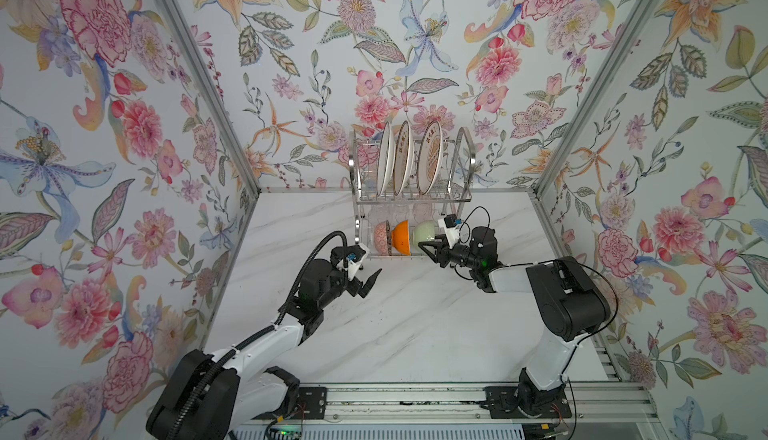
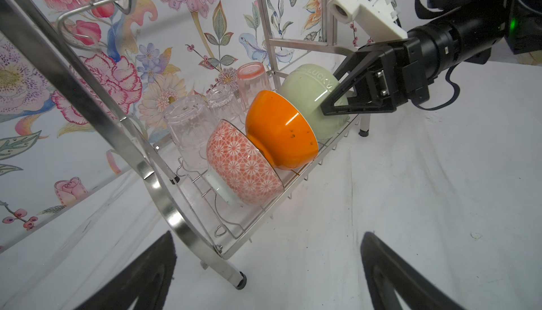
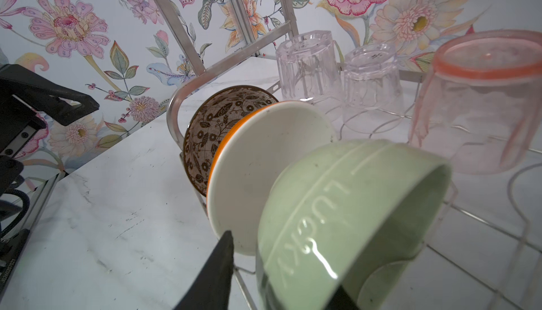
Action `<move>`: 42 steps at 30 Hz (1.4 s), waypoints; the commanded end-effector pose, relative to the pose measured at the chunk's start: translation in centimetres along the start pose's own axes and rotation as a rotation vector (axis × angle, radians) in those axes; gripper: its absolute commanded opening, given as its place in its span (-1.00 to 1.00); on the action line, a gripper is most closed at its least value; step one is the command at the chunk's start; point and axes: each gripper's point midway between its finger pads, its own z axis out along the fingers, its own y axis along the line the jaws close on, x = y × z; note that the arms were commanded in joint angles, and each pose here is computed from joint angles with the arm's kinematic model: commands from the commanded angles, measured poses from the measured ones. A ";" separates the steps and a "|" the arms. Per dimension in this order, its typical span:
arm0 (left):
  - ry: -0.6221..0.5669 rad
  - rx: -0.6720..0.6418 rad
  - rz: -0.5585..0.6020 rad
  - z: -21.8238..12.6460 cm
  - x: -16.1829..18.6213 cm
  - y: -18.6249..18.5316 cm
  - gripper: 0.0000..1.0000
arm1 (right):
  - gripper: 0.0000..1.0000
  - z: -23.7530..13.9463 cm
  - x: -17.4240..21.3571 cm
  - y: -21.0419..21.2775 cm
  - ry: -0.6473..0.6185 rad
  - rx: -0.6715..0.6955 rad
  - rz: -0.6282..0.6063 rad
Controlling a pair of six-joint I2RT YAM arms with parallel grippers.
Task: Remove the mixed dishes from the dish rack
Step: 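Close the right gripper on the rim of the pale green bowl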
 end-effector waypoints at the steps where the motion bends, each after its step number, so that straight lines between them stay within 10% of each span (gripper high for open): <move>1: -0.026 -0.008 0.010 0.3 -1.1 0.0 0.99 | -0.34 0.4 -0.7 -0.3 -0.021 -0.035 -0.025; 42: -0.003 -0.006 0.016 0.8 -0.4 -0.2 0.99 | -0.67 0.8 -2.6 0.1 -0.113 -0.106 -0.007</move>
